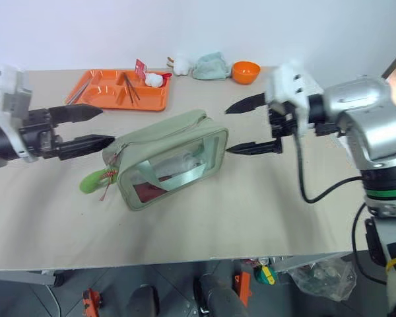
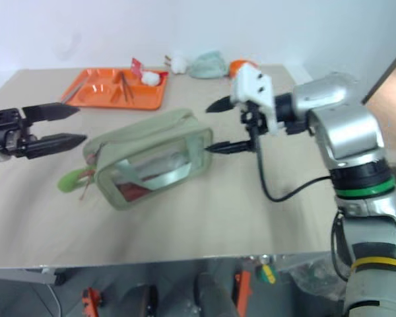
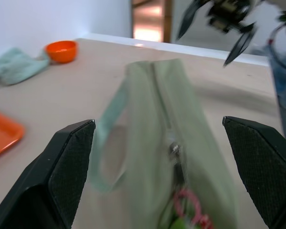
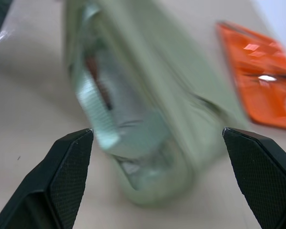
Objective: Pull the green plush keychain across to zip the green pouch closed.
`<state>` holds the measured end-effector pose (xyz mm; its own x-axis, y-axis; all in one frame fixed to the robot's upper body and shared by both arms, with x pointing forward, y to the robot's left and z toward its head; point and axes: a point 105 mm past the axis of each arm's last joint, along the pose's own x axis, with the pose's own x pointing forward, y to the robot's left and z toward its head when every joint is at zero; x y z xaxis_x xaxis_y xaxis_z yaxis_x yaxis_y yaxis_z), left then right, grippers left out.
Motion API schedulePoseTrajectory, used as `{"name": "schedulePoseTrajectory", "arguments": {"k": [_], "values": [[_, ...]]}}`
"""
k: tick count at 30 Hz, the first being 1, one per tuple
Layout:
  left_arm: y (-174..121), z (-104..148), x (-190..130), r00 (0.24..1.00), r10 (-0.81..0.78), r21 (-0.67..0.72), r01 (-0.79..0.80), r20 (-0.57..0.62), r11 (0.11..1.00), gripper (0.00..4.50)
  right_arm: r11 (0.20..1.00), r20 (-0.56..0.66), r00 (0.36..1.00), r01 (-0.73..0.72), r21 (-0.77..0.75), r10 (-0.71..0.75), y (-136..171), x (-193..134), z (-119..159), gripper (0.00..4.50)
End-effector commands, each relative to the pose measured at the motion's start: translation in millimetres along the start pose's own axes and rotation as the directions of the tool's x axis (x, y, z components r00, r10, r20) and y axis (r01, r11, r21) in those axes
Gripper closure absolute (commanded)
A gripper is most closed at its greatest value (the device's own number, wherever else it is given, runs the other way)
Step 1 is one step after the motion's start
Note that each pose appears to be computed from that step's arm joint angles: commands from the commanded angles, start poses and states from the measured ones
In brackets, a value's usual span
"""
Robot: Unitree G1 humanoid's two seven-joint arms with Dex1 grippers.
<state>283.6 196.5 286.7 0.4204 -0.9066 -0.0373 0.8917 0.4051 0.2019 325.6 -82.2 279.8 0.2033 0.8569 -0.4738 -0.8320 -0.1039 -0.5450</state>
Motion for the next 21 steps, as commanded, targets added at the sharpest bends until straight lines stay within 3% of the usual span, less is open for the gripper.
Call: {"name": "schedulePoseTrajectory", "arguments": {"k": [1, 14, 15, 21], "values": [[-9.0, 14.4, 10.6, 0.998, -0.057, 0.055, 0.055, 0.023, 0.997, 0.05, 0.991, -0.03, 0.998, -0.051, -0.122, 0.048, -6.4, 13.9, 10.1, 0.0], [-24.8, 20.4, 19.7, 0.994, -0.103, 0.072, 0.1, 0.042, 0.992, 0.05, 0.96, -0.054, 0.984, -0.18, -0.216, 0.172, -15.4, 46.0, 12.8, 0.0], [-25.0, 21.4, 19.6, 0.994, -0.101, 0.071, 0.097, 0.048, 0.993, 0.0, 0.958, -0.058, 0.982, -0.188, -0.216, 0.18, -15.3, 47.7, 11.4, 0.53], [-23.6, 22.9, 19.2, 0.994, -0.08, 0.064, 0.076, 0.069, 0.995, 0.0, 0.951, -0.099, 0.975, -0.218, -0.221, 0.201, -15.0, 54.7, 1.8, 2.46]]}}
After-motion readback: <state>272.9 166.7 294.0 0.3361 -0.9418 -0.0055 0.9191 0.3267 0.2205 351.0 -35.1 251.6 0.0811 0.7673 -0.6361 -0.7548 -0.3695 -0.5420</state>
